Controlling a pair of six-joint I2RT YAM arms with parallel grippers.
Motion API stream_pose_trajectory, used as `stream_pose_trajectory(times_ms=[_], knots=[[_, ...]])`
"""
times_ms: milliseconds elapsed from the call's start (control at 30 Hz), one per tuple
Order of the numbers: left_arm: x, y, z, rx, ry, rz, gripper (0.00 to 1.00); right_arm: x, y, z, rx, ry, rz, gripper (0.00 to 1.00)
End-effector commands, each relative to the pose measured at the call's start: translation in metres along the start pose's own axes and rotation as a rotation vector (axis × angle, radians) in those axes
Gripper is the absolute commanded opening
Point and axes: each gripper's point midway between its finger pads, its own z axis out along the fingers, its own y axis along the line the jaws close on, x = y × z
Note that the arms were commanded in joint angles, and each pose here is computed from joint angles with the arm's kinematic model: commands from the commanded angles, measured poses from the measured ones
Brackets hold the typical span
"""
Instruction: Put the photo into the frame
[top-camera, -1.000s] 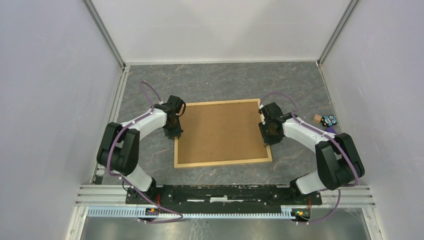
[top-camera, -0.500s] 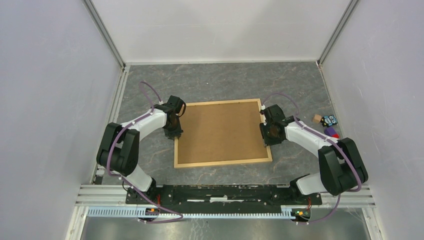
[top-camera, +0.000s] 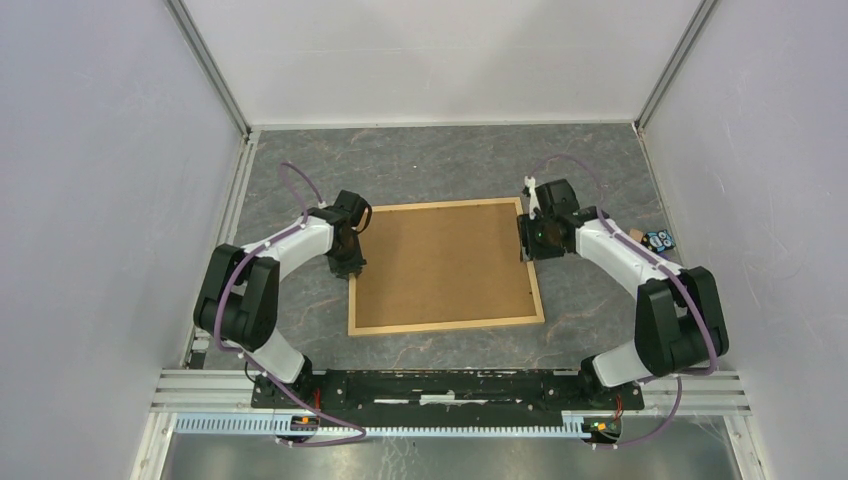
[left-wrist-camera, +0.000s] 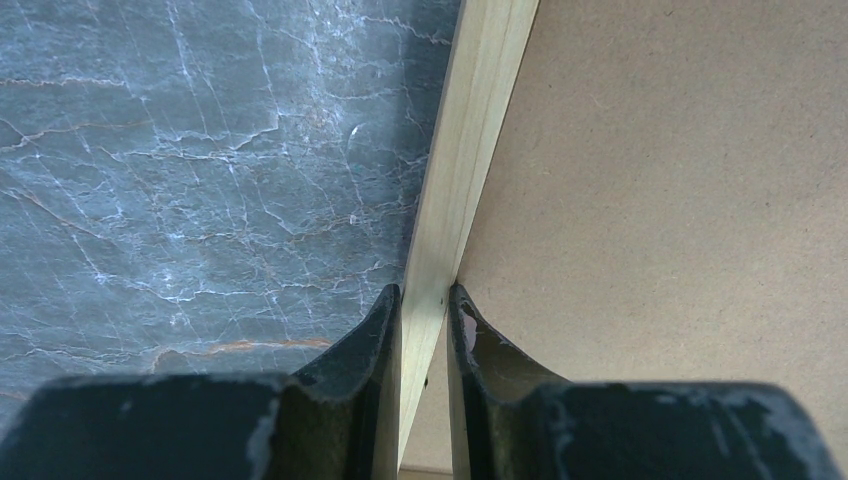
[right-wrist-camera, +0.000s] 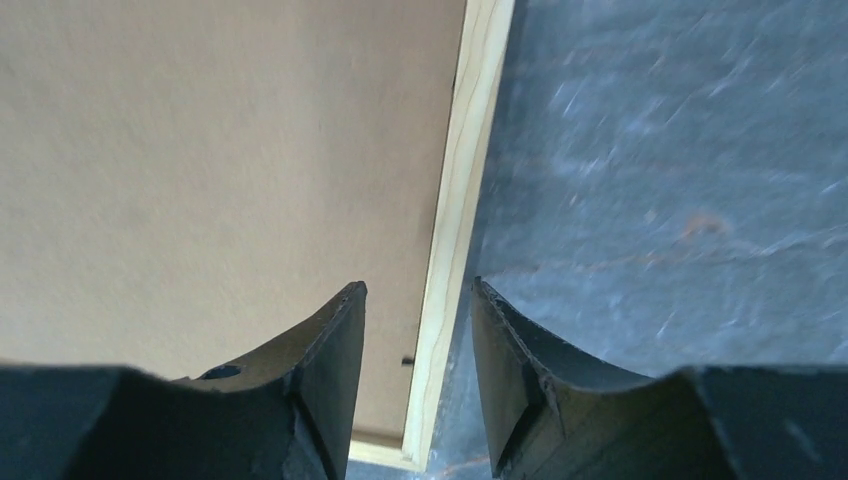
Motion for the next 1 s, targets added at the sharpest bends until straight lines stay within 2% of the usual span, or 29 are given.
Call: stream_pose_trajectory(times_ms=[0,100,300,400,467,600,700,900,967], knots=[[0.041,0.019,0.007,-0.041,0.191,0.032,0.06,-0.052,-0.001,-0.006,-0.013,-0.113,-0.032,0.48],[0.035,0.016,0.003,0.022,0.207,-0.005,0.15,-0.064,-0.002,-0.004,-0.001,-0.128,-0.048,0.48],[0.019,0.009,-0.008,0.143,0.207,-0.031,0.48,-0.072,-0.009,0.004,0.026,-0.124,-0.049,0.47],[0.011,0.006,-0.008,0.158,0.206,-0.037,0.6,-0.08,-0.008,0.005,0.017,-0.142,-0.041,0.47],[0.007,0.004,-0.006,0.155,0.205,-0.033,0.61,-0.085,-0.006,0.006,0.007,-0.153,-0.039,0.47],[-0.003,0.007,-0.003,0.122,0.195,-0.016,0.57,-0.089,-0.009,0.01,0.0,-0.144,-0.033,0.47],[-0.011,0.006,-0.001,0.112,0.192,-0.009,0.5,-0.09,-0.011,0.013,-0.016,-0.144,-0.017,0.46],[-0.025,0.011,0.007,0.067,0.169,0.006,0.44,-0.089,-0.017,0.021,-0.021,-0.121,-0.002,0.44],[-0.027,0.012,0.009,0.058,0.164,0.014,0.38,-0.087,-0.019,0.024,-0.016,-0.107,0.0,0.44]])
